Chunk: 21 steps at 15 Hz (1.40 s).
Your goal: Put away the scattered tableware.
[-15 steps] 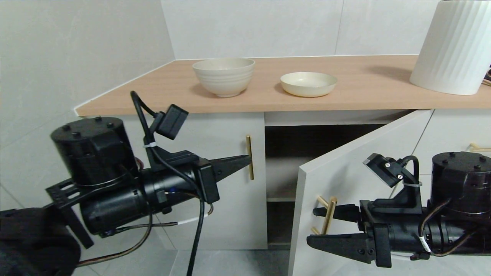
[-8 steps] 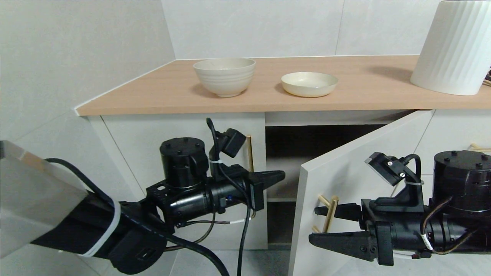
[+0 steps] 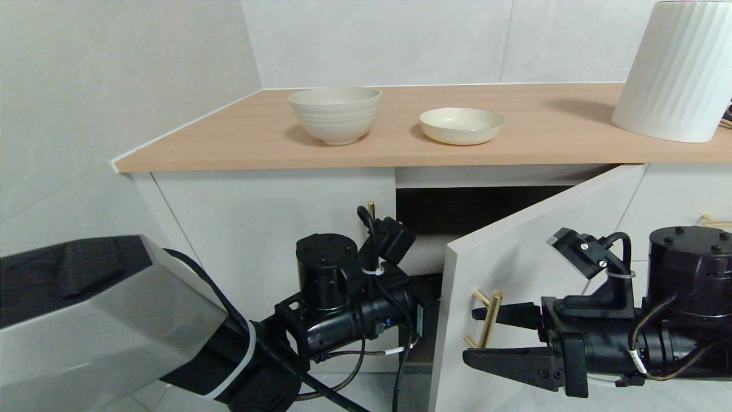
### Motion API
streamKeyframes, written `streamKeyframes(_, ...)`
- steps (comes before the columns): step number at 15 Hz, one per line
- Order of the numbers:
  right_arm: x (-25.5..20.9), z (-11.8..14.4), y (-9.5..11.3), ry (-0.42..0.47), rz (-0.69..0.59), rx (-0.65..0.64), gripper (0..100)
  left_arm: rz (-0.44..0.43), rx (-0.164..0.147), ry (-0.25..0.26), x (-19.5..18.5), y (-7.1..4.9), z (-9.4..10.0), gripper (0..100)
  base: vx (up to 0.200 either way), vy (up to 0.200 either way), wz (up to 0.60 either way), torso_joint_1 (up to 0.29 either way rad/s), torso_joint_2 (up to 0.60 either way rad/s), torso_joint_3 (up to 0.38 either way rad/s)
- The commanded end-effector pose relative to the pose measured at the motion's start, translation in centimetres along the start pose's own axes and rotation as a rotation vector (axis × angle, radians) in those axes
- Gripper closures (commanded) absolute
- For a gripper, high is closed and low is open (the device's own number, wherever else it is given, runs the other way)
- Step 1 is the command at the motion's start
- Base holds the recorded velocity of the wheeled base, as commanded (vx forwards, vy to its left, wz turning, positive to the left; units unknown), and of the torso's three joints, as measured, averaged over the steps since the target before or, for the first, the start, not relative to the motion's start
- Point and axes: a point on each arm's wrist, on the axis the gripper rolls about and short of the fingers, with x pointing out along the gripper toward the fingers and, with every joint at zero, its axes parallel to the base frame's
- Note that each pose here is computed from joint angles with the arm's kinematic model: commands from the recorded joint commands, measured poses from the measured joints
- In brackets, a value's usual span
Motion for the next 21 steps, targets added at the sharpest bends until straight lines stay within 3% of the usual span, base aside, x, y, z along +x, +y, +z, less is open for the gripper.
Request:
streamKeyframes(1, -0.9, 0.3, -1.2, -0.026, -0.059, -0.027, 0, -0.022, 0.004, 0.000, -0.2, -1.0, 0.1, 100, 0.000, 0.000, 0.00, 0.000, 0.00, 0.000)
streamKeyframes(4, -1.9, 0.7, -2.0, -0.055, -0.109, -0.031, 0, -0.026, 0.004, 0.003, -0.2, -1.2, 0.0, 100, 0.000, 0.000, 0.00, 0.000, 0.00, 0.000)
streamKeyframes(8, -3.3, 0.1, -1.0, -0.051, -0.120, -0.113, 0, -0.026, 0.002, 0.003, -0.1, -1.2, 0.0, 100, 0.000, 0.000, 0.00, 0.000, 0.00, 0.000)
streamKeyframes(10, -5.7, 0.9, 1.9, -0.037, -0.125, -0.141, 0, -0.026, 0.001, 0.001, -0.2, -1.2, 0.0, 100, 0.000, 0.000, 0.00, 0.000, 0.00, 0.000)
streamKeyframes(13, -7.4, 2.9, 4.6, -0.111, -0.217, -0.211, 0, -0.026, -0.003, 0.004, -0.1, -1.1, -0.1, 100, 0.000, 0.000, 0.00, 0.000, 0.00, 0.000)
streamKeyframes(14, -8.0, 2.8, 5.7, -0.129, -0.355, -0.290, 0, -0.026, -0.003, 0.003, -0.1, -1.2, 0.0, 100, 0.000, 0.000, 0.00, 0.000, 0.00, 0.000)
streamKeyframes(16, -8.2, 1.6, 8.3, -0.091, -0.531, -0.321, 0, -0.028, -0.005, -0.007, -0.2, -1.2, 0.3, 100, 0.000, 0.000, 0.00, 0.000, 0.00, 0.000)
streamKeyframes(17, -8.2, 1.5, 8.4, -0.086, -0.542, -0.321, 0, -0.028, -0.009, -0.006, -0.2, -1.2, 0.3, 100, 0.000, 0.000, 0.00, 0.000, 0.00, 0.000)
streamKeyframes(18, -8.6, 0.8, 8.5, -0.052, -0.651, -0.306, 0, -0.028, -0.041, -0.007, -0.2, -1.2, 0.3, 100, 0.000, 0.000, 0.00, 0.000, 0.00, 0.000)
streamKeyframes(21, -9.0, 0.6, 8.8, -0.070, -0.573, -0.265, 0, -0.028, -0.057, -0.006, -0.2, -1.3, 0.4, 100, 0.000, 0.000, 0.00, 0.000, 0.00, 0.000)
